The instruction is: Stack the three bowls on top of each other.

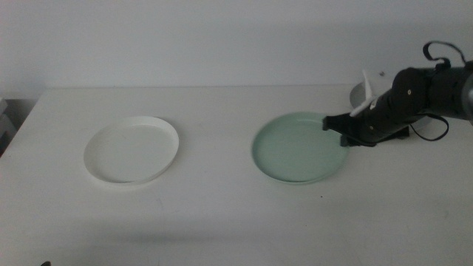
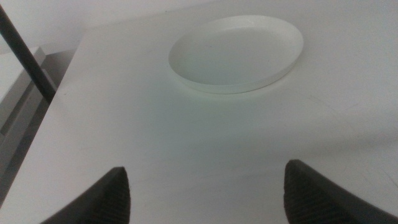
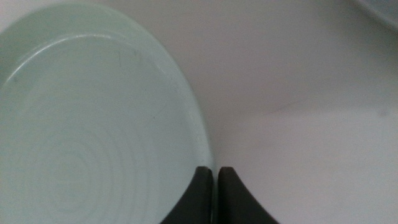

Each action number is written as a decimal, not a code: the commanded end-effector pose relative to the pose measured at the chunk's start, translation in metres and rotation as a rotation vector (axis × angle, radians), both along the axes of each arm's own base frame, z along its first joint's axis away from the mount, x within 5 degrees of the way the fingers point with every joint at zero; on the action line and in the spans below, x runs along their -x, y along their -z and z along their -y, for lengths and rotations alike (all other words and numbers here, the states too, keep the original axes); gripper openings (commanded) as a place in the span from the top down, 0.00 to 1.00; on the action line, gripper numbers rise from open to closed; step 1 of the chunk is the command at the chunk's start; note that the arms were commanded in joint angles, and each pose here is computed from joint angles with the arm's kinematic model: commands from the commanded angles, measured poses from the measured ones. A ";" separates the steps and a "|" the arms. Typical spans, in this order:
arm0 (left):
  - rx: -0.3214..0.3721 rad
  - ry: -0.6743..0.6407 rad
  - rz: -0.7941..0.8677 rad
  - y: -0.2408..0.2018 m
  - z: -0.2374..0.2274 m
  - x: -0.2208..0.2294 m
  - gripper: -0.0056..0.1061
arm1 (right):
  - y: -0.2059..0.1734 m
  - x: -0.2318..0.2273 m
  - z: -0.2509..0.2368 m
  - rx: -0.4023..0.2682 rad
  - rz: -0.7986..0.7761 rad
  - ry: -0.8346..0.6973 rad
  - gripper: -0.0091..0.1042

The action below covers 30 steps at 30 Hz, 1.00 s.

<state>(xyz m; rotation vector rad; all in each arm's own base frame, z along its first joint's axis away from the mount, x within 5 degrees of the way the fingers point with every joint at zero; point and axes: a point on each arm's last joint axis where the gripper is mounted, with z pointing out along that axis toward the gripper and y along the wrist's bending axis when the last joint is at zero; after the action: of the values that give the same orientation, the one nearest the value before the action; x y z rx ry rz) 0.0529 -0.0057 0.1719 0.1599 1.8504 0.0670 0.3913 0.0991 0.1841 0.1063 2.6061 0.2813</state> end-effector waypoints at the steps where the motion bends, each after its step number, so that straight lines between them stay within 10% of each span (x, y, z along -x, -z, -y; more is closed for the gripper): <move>1: 0.013 -0.020 0.079 -0.007 -0.001 -0.001 0.21 | -0.054 0.017 -0.015 -0.030 0.149 -0.055 0.93; 10: 0.013 -0.020 0.079 -0.007 -0.001 -0.001 0.21 | -0.064 0.082 -0.061 -0.099 0.165 -0.170 0.93; 30: 0.013 -0.020 0.079 -0.007 -0.001 -0.001 0.21 | 0.003 0.053 -0.076 -0.095 0.146 -0.130 0.80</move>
<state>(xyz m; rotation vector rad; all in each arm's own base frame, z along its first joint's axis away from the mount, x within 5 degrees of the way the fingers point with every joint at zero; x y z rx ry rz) 0.0529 -0.0057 0.1719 0.1599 1.8504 0.0670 0.3321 0.1732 0.1532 -0.0527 2.5759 0.3954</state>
